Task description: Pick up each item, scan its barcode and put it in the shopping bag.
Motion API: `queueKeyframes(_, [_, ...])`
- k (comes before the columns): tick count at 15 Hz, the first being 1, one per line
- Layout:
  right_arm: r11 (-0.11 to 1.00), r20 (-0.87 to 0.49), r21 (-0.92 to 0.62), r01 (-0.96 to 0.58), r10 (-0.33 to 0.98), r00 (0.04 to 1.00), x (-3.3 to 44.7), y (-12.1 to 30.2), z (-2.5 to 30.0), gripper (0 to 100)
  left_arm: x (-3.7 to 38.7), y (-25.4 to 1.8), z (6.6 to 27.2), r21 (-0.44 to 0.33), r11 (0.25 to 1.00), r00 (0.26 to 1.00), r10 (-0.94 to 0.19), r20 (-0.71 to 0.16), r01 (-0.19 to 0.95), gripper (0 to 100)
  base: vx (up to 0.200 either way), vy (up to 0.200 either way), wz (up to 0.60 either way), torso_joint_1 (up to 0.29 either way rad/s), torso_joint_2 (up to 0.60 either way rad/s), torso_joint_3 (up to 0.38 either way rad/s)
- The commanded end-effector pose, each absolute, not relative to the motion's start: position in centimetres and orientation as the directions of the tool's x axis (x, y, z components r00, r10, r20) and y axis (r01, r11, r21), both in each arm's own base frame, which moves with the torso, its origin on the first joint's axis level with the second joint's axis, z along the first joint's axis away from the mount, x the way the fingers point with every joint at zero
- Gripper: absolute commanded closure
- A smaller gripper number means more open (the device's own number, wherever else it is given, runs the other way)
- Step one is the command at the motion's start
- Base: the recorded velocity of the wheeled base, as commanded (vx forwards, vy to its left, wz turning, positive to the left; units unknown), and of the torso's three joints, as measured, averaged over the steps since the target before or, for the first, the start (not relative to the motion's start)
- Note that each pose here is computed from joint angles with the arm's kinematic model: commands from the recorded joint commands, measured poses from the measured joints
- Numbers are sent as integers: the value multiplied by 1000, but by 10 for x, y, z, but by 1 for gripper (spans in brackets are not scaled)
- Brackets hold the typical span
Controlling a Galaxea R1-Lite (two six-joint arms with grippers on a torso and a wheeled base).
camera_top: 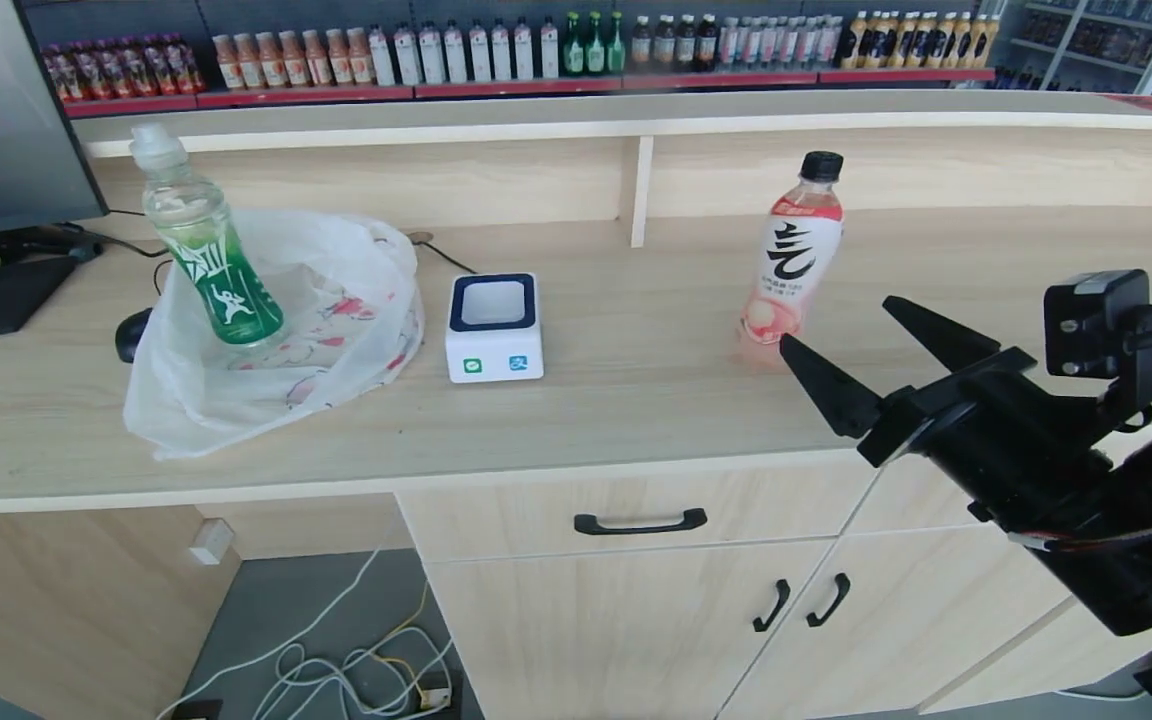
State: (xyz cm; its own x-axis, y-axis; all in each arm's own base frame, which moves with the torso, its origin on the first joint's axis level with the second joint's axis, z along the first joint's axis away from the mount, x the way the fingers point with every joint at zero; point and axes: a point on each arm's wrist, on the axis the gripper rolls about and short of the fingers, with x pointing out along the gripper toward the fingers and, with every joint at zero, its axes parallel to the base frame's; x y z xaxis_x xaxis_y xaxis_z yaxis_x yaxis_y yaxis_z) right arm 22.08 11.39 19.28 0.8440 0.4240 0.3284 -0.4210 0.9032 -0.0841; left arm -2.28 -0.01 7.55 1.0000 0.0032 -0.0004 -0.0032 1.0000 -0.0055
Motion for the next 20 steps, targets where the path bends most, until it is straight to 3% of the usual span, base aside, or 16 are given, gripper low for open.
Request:
queueKeyframes(1, [903, 322, -85, -421, 425, 846, 222, 115, 191, 0, -23, 0, 75, -6, 1000, 1000, 3, 0, -3, 0, 0, -200, 0, 2, 7, 2])
queueKeyframes(3, [902, 319, -85, -423, 427, 846, 222, 115, 190, 0, -23, 0, 75, -5, 1000, 1000, 3, 0, -3, 0, 0, -200, 0, -2, 5, 0])
queueKeyframes(14, [900, 279, -91, -426, 434, 857, 231, 121, 179, 0, -23, 0, 75, 0, 1000, 1000, 3, -2, -3, 0, 0, 0, 0, 0, 0, 0])
queueKeyframes(17, [899, 338, -90, -429, 433, 836, 253, 134, 192, 0, -23, 0, 75, 0, 1000, 1000, 2, 0, -2, 0, 0, 0, 0, 0, 0, 0])
queueKeyframes(20, [893, 305, -91, -440, 446, 842, 266, 145, 198, 0, -23, 0, 75, 0, 1000, 1000, 3, -2, -3, 0, 0, 0, 0, 0, 0, 0])
